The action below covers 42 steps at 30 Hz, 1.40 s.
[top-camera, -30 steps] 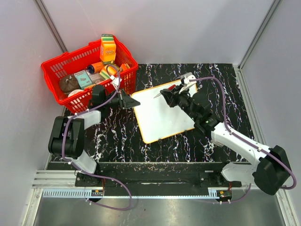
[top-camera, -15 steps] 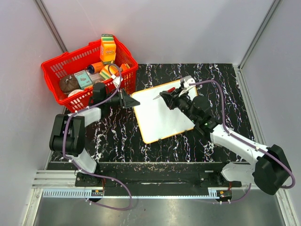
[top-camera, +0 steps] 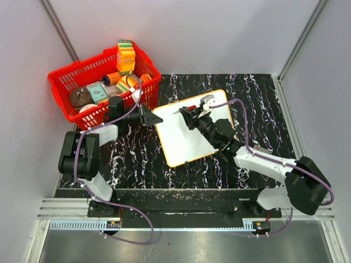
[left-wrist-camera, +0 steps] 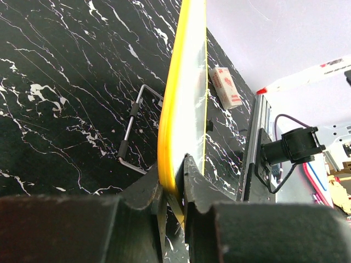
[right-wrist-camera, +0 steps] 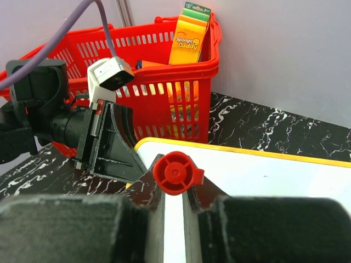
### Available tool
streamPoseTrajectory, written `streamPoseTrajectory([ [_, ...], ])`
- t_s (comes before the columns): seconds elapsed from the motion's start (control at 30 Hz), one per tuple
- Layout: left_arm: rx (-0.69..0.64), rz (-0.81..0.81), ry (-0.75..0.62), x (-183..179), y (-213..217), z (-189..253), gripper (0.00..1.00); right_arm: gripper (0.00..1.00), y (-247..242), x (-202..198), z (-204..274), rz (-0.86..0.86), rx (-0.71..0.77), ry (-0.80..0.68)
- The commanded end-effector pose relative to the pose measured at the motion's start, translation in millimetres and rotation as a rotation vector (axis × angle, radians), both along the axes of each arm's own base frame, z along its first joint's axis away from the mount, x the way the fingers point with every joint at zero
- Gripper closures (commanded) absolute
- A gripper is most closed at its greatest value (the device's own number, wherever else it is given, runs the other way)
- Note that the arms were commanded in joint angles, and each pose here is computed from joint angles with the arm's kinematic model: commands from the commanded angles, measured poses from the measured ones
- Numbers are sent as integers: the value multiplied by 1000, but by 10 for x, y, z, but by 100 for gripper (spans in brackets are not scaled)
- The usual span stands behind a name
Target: Write a sentence on the whiteboard
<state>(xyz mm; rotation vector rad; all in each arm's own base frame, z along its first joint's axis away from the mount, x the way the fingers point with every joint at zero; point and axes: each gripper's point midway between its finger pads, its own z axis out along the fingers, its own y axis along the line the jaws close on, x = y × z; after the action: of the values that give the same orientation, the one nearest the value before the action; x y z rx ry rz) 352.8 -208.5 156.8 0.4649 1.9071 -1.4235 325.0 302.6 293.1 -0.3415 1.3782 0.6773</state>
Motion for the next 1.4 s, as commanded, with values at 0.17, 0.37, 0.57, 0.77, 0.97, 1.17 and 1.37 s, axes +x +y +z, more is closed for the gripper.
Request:
streamPoseTrajectory([
  [0.17, 106, -3, -93, 68, 0, -410, 100, 100, 182, 118, 203, -59, 40, -90],
  [0.37, 100, -8, -93, 60, -6, -403, 100, 100, 227, 170, 280, -67, 71, -97],
  [0.57, 95, -9, -95, 61, -10, -394, 100, 100, 343, 240, 258, -56, 79, -86],
  [0.77, 87, -14, -100, 50, -16, -378, 100, 100, 412, 276, 179, -47, 72, -71],
  [0.97, 79, -25, -102, 30, -30, -369, 100, 100, 435, 331, 80, -62, 63, -58],
  [1.17, 79, -26, -102, 31, -36, -370, 100, 100, 416, 365, -50, -84, 41, -38],
  [1.37, 76, -32, -108, 18, -44, -358, 100, 100, 346, 370, -220, -113, 11, -17],
])
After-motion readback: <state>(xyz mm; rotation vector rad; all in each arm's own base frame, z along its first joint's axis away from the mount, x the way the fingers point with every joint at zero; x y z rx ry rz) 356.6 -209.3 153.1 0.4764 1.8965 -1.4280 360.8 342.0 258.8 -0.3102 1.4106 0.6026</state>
